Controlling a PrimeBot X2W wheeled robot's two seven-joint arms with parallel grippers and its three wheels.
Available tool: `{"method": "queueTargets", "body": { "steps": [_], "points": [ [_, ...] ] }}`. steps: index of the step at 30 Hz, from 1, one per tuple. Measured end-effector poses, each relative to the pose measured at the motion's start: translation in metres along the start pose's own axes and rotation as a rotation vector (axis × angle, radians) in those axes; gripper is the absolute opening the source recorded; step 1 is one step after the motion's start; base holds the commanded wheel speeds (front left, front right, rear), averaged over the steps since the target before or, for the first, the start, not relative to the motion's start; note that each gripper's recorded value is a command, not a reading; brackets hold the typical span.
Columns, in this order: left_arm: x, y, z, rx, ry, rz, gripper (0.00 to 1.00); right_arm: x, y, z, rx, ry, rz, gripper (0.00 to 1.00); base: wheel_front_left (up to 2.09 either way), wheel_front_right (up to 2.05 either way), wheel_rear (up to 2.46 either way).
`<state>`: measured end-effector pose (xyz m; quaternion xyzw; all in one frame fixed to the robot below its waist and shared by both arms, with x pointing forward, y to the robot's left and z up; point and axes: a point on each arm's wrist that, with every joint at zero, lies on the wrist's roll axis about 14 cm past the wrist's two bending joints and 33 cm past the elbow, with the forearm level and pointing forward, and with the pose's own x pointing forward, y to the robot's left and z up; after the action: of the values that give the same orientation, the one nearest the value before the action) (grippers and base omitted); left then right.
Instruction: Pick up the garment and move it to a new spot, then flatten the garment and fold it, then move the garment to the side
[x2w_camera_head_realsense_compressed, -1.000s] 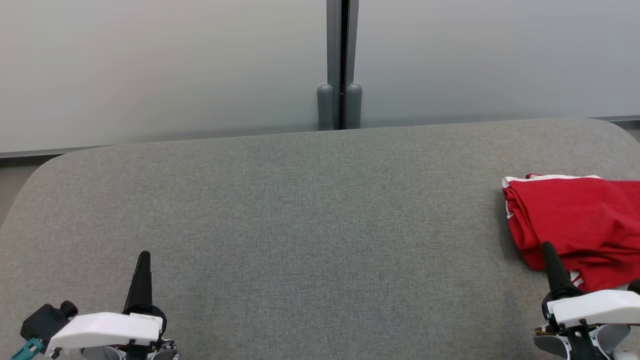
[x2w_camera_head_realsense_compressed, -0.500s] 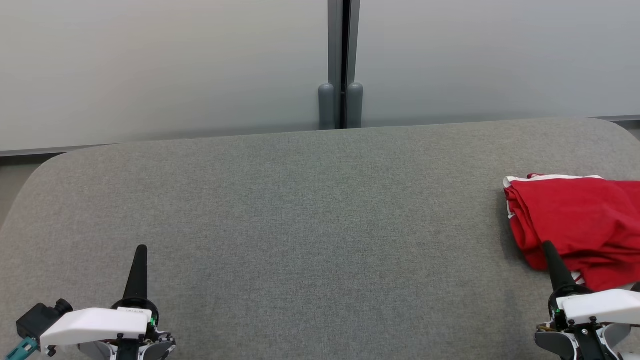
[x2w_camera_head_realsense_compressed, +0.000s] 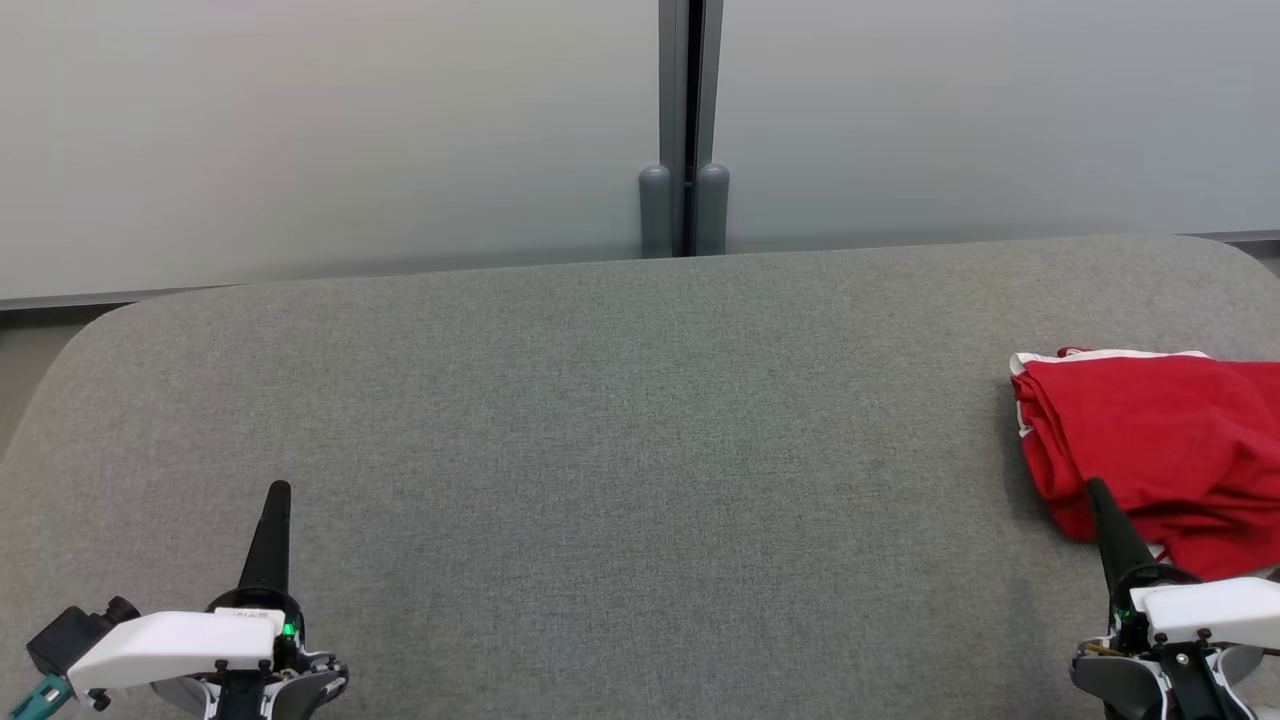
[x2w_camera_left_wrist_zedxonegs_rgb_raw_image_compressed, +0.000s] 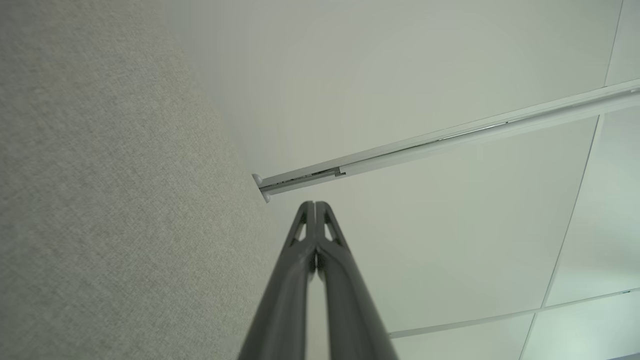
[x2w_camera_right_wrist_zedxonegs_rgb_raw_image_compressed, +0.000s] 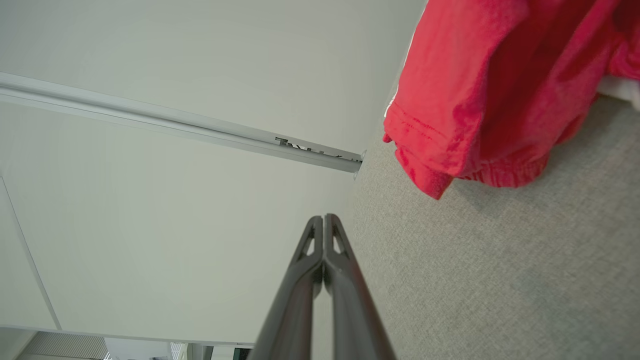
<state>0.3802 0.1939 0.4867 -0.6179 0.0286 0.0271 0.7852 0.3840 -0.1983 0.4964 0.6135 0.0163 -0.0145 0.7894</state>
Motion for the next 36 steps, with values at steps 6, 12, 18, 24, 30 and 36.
{"method": "queueTargets", "body": {
  "steps": [6,12,18,24,30,36],
  "points": [
    [0.001,-0.003,0.002,-0.047,-0.001,-0.012,0.0,0.0,0.001,0.001,0.048,0.0,0.004,0.0,0.0,0.0,0.0],
    [0.003,-0.006,0.004,-0.088,-0.002,-0.025,0.0,0.001,0.002,0.001,0.093,-0.002,0.008,0.0,0.0,0.0,0.0],
    [0.003,-0.008,0.004,-0.132,0.002,-0.032,0.0,0.001,0.003,0.002,0.137,-0.002,0.014,0.0,0.0,0.0,0.0],
    [0.004,-0.009,0.006,-0.172,0.002,-0.04,0.0,0.003,0.005,0.002,0.177,-0.001,0.023,0.0,0.0,0.0,0.0],
    [0.005,-0.012,0.007,-0.208,0.001,-0.05,0.0,0.003,0.006,0.003,0.217,-0.002,0.029,0.0,0.0,0.0,0.0],
    [0.006,-0.015,0.009,-0.243,0.001,-0.066,0.0,0.003,0.007,0.003,0.254,-0.002,0.034,0.0,0.0,0.0,0.0]
  ]
}}
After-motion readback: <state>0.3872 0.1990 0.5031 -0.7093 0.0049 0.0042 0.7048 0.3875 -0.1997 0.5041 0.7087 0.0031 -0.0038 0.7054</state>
